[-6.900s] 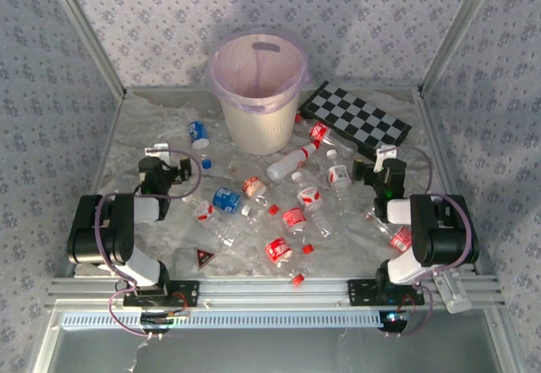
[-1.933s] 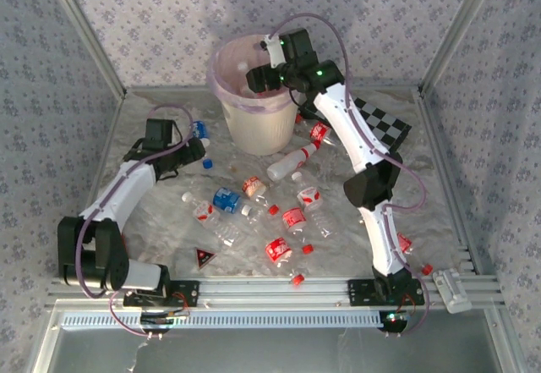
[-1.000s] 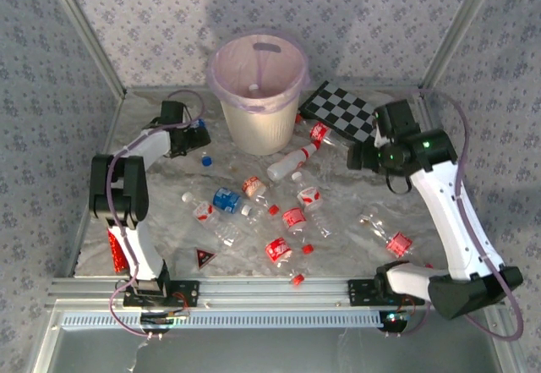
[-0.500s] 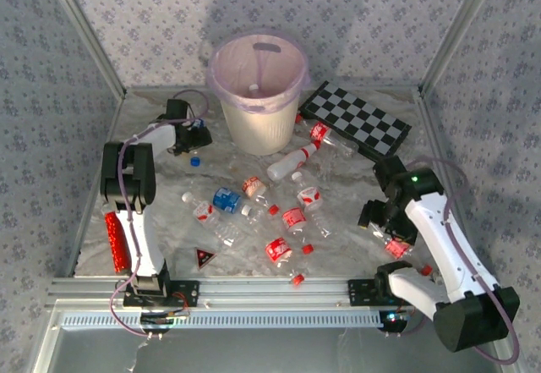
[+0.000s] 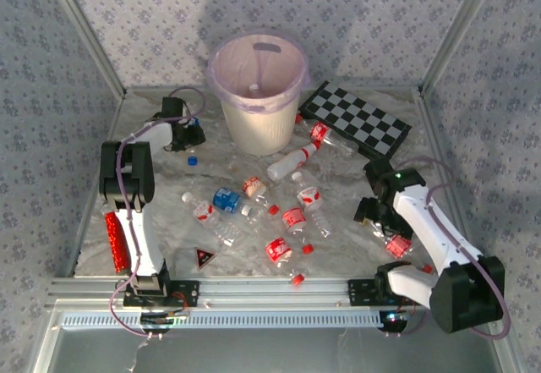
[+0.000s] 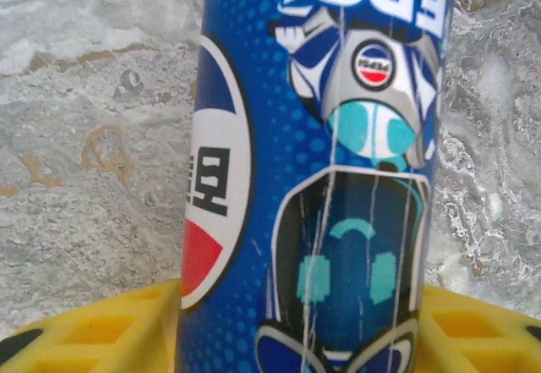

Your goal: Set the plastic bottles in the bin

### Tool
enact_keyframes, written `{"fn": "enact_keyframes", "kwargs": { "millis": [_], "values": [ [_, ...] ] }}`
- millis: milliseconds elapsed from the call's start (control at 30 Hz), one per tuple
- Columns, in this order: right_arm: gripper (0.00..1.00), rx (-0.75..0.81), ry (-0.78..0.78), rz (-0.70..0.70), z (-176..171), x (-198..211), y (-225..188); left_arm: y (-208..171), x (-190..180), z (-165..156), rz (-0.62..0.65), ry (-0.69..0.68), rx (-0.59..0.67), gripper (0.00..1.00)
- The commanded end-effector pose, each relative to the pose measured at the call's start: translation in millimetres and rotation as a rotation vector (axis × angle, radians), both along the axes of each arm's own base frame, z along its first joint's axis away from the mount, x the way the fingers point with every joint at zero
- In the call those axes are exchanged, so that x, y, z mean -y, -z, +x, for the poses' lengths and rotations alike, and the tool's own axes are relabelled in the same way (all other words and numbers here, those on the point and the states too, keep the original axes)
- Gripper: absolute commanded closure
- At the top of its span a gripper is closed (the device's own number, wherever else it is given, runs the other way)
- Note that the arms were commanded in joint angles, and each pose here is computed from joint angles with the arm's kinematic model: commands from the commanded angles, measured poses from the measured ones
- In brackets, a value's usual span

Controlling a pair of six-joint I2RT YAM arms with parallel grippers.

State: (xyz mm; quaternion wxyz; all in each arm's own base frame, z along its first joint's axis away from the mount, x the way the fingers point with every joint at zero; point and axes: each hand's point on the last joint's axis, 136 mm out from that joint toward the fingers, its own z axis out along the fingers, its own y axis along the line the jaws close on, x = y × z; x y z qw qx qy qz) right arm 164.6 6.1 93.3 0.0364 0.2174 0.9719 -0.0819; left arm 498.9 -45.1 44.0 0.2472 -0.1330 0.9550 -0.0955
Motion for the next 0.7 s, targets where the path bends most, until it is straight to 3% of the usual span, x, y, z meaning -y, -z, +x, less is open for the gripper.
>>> {"fn": "enact_keyframes", "kwargs": {
  "millis": [0, 167, 333, 500, 667],
  "values": [
    [0.0, 0.024, 0.001, -0.052, 15, 7, 2, -18, -1, 8, -0.002, 0.013, 0.031, 0.49],
    [0.0, 0.141, 0.002, 0.071, 40, -10, -11, -45, -8, 9, 0.014, 0.012, 0.066, 0.53],
    [0.0, 0.226, -0.015, 0.149, 55, -17, -23, -105, -11, 3, 0.028, 0.014, 0.173, 0.54],
    [0.0, 0.3, 0.008, 0.206, 74, -22, -24, -195, -23, -14, 0.071, -0.007, 0.353, 0.56],
    [0.0, 0.325, 0.002, 0.242, 88, -29, -23, -303, -13, -47, 0.013, 0.011, 0.583, 0.61]
  ]
}}
